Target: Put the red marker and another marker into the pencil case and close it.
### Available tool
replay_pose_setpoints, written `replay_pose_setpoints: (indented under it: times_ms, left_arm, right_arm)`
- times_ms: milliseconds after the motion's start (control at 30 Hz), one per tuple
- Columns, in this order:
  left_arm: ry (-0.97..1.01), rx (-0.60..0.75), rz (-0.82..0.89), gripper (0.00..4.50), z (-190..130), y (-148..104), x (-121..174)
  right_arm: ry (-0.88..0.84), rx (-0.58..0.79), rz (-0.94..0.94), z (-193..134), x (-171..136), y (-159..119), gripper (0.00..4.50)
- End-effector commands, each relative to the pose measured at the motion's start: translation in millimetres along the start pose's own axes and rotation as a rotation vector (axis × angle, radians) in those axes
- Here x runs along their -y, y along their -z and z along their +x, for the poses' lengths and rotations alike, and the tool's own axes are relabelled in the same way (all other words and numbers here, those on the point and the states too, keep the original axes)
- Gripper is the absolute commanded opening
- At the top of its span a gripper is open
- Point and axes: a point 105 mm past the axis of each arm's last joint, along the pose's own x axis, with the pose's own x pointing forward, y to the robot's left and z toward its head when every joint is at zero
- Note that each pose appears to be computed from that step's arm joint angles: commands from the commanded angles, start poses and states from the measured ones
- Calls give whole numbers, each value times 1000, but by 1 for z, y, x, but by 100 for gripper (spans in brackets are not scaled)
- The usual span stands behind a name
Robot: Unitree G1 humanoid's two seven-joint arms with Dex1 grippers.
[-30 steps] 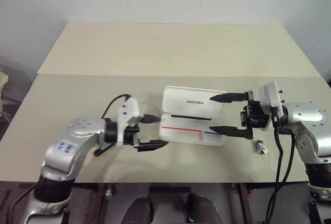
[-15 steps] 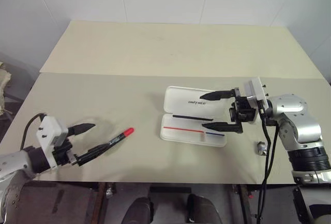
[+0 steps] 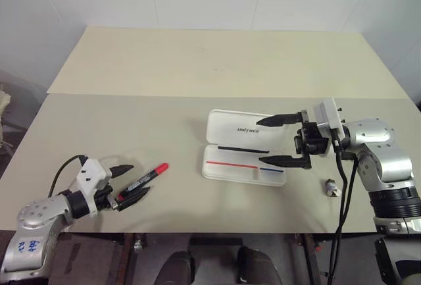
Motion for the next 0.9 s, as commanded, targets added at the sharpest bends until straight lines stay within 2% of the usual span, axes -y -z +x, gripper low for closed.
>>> replay_pose_setpoints:
  times_ms: [33, 133, 200, 367, 433, 500, 667, 800, 900]
  left_arm:
    - [2, -24, 31, 445, 6, 3, -6]
    - [9, -21, 26, 381, 10, 4, -8]
    - [12, -25, 26, 323, 12, 5, -9]
    - [22, -39, 45, 140, 22, 10, -6]
    - [41, -34, 44, 81, 27, 10, -2]
    - [64, -19, 42, 81, 32, 9, 2]
    - [76, 126, 61, 81, 40, -31, -1]
    - [146, 266, 139, 81, 39, -81, 4]
    - [218, 302, 197, 81, 40, -106, 13]
  right_arm:
    - [-38, 25, -56, -3, -7, -15, 450]
    - [-99, 28, -38, -3, -18, -17, 450]
    - [-117, 25, -37, -2, -22, -18, 450]
    - [-134, 4, -53, -2, -28, -15, 450]
    - [-128, 3, -54, -2, -28, -15, 450]
    - [-124, 1, -57, -2, -27, -15, 450]
    - [-86, -12, -70, -5, -21, -15, 450]
    - [-45, -30, -74, -11, -17, -12, 450]
    - [-19, -39, -72, -14, -16, -10, 450]
